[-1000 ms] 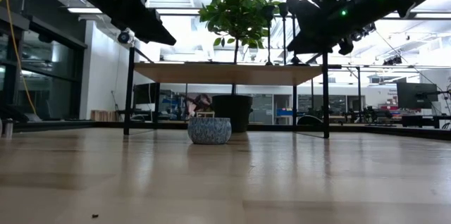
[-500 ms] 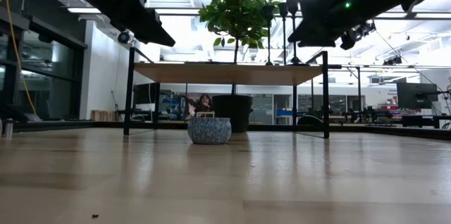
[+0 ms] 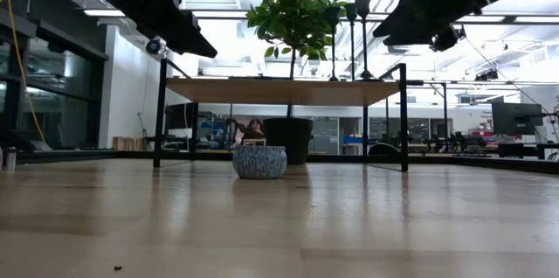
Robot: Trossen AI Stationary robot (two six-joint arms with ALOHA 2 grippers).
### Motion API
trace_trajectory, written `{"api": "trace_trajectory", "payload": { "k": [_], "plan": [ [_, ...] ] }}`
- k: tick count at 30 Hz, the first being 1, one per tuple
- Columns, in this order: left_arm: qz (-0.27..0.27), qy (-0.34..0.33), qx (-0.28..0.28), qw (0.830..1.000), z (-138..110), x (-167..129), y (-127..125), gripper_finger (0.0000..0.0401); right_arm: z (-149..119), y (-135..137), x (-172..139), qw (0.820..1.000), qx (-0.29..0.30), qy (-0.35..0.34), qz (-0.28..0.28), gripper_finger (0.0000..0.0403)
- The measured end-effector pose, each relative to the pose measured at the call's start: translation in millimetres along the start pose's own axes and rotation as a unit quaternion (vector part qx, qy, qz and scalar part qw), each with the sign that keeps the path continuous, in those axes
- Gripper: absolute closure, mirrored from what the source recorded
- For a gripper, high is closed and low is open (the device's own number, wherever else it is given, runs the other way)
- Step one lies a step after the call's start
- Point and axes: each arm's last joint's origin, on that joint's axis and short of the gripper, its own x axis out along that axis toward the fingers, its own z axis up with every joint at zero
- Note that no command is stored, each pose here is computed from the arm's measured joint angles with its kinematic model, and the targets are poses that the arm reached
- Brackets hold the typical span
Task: Pick & Place candle stick holders
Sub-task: Put the white scented candle on the shelf
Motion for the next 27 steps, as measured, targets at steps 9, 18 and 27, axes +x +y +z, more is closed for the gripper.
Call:
{"api": "trace_trajectory", "payload": {
  "k": [9, 18, 27],
  "plan": [
    [0.000, 0.000, 0.000, 1.000, 0.0, 0.0, 0.0, 0.0238, -4.4, 7.1, -24.2, 0.997, -0.017, 0.032, 0.071, 0.0217],
    [0.000, 0.000, 0.000, 1.000, 0.1, 0.0, 0.0, 0.0238, -21.4, 15.0, -40.4, 0.977, -0.004, 0.132, 0.170, 0.0217],
    [0.001, -0.011, 0.001, 1.000, 2.2, 0.0, 0.1, 0.0238, -44.4, 21.5, -49.9, 0.921, -0.003, 0.289, 0.261, 0.0217]
  ]
}}
